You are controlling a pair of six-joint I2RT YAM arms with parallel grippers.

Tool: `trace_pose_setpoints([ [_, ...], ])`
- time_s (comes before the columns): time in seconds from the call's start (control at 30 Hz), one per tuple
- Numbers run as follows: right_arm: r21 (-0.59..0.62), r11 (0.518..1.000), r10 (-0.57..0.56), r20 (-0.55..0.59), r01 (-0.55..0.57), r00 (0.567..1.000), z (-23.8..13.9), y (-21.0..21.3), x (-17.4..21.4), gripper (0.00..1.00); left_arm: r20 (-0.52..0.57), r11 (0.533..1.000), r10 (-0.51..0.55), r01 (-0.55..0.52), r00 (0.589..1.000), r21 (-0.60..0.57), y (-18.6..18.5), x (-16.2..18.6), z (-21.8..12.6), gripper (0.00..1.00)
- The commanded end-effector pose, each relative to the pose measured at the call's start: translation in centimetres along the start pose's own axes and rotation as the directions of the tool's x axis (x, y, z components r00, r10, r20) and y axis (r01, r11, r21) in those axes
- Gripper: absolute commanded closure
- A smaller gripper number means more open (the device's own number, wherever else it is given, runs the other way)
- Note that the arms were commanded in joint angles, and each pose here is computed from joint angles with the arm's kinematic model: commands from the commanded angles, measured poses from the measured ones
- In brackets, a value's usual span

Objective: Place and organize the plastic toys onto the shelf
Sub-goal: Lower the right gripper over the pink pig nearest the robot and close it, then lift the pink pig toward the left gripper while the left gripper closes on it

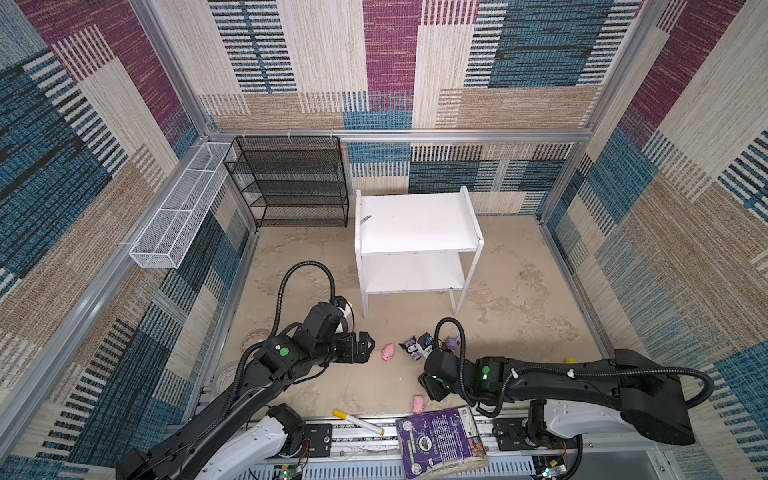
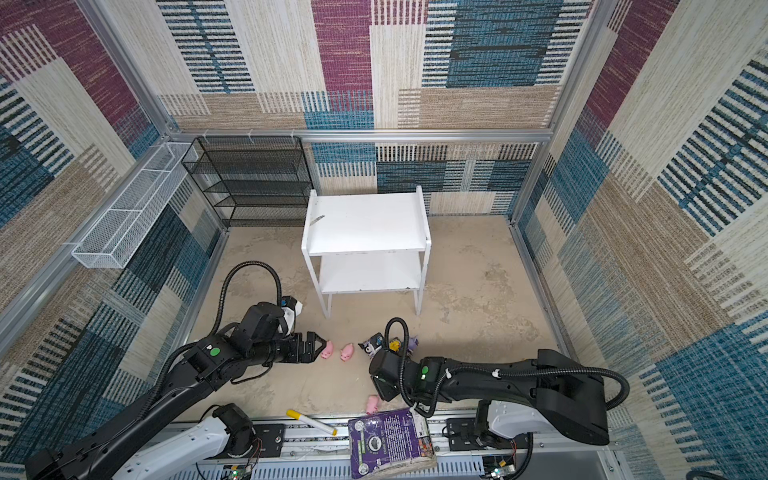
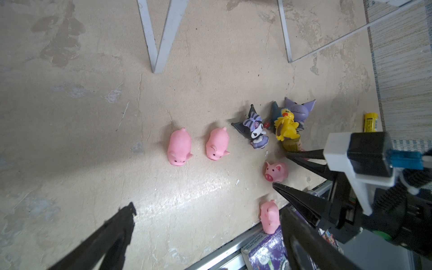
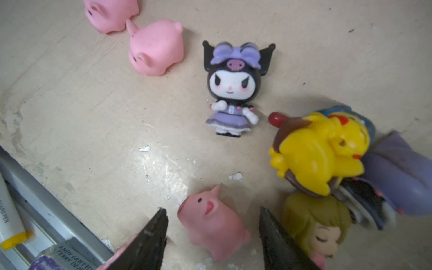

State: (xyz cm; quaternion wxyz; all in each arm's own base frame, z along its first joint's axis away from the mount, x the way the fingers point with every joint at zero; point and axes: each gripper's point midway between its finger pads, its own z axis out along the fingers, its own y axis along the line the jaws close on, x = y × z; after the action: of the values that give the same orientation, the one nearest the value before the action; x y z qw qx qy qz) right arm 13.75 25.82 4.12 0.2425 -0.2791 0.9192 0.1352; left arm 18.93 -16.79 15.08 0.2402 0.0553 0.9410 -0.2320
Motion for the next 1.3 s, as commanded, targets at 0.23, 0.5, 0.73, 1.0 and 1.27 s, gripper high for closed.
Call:
trace_pose_setpoints([
  [0.23,-0.127,0.992,-0.020,-0.046,0.014,0.999,0.1,1.9,1.1,0.35,-0.001,0.999,0.051,-0.051,0.999,0.006,-0.3,-0.4,0.1,0.02],
  [0.5,-0.119,0.993,-0.023,-0.070,0.014,0.997,0.5,1.9,1.5,0.38,-0.012,0.999,0.055,-0.055,0.998,0.004,-0.3,-0.3,0.4,0.02],
  [0.73,-0.105,0.994,-0.015,-0.056,0.009,0.998,0.4,1.6,1.2,0.50,-0.001,0.998,0.052,-0.052,0.999,0.022,-0.6,-0.3,0.0,0.02],
  [1.0,-0.113,0.993,-0.034,-0.015,0.032,0.999,0.0,1.8,0.3,0.62,-0.011,0.995,0.054,-0.052,0.999,0.081,-1.6,0.0,-0.5,0.02],
  [1.27,-0.113,0.988,-0.091,0.092,0.101,0.992,-0.8,2.3,-2.3,0.69,-0.048,0.983,0.069,-0.060,0.996,0.176,-3.5,0.6,-1.0,0.02],
])
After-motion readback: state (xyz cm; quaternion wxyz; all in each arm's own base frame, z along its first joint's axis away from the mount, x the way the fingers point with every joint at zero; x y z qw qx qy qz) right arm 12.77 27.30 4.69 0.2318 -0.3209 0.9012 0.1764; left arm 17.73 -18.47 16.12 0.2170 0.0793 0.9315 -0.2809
